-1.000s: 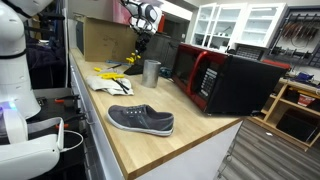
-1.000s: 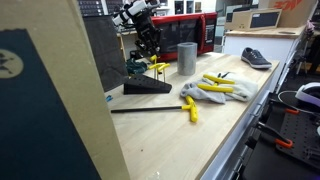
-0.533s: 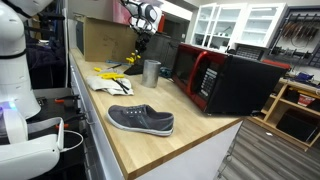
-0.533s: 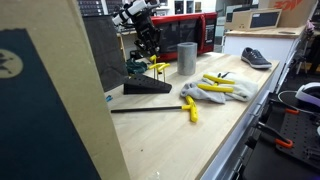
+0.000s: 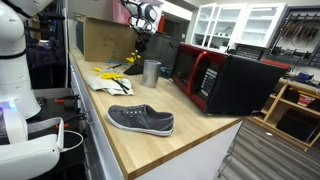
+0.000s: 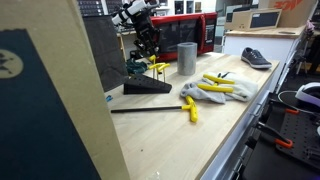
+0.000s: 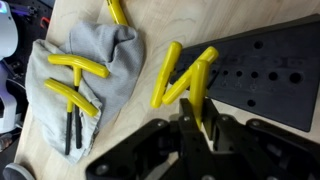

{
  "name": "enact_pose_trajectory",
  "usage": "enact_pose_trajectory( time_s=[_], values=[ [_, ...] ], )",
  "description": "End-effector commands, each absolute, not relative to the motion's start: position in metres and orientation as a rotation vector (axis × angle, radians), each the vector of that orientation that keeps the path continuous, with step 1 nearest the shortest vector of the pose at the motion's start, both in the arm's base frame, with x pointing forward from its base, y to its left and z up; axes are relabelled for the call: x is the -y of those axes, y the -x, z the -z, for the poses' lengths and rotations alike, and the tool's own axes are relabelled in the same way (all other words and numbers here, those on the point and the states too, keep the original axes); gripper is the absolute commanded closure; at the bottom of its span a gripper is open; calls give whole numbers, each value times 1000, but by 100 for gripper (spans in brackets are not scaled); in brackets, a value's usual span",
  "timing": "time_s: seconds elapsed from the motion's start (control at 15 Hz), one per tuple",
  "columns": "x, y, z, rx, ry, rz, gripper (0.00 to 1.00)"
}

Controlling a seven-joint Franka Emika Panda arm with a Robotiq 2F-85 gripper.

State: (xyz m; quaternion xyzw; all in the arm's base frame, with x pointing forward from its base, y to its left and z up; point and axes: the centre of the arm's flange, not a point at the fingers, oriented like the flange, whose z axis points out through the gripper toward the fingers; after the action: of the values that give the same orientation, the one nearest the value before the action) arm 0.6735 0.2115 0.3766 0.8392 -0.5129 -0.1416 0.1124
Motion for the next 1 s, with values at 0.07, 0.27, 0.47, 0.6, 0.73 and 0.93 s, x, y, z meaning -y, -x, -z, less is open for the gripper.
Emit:
enact_pose_trajectory(
  time_s=[0.07,0.27,0.47,0.6,0.73,0.93],
  values=[
    [-213,-673,-365,1502,-2496,397,96],
    [-213,-672,-359,1495,-2499,388,96],
    [-212,-673,-351,1483,-2504,379,96],
    [-213,-672,-348,1471,-2515,378,96],
    [-215,-671,-345,1447,-2527,372,96],
    [-217,-669,-344,1422,-2544,353,96]
  ],
)
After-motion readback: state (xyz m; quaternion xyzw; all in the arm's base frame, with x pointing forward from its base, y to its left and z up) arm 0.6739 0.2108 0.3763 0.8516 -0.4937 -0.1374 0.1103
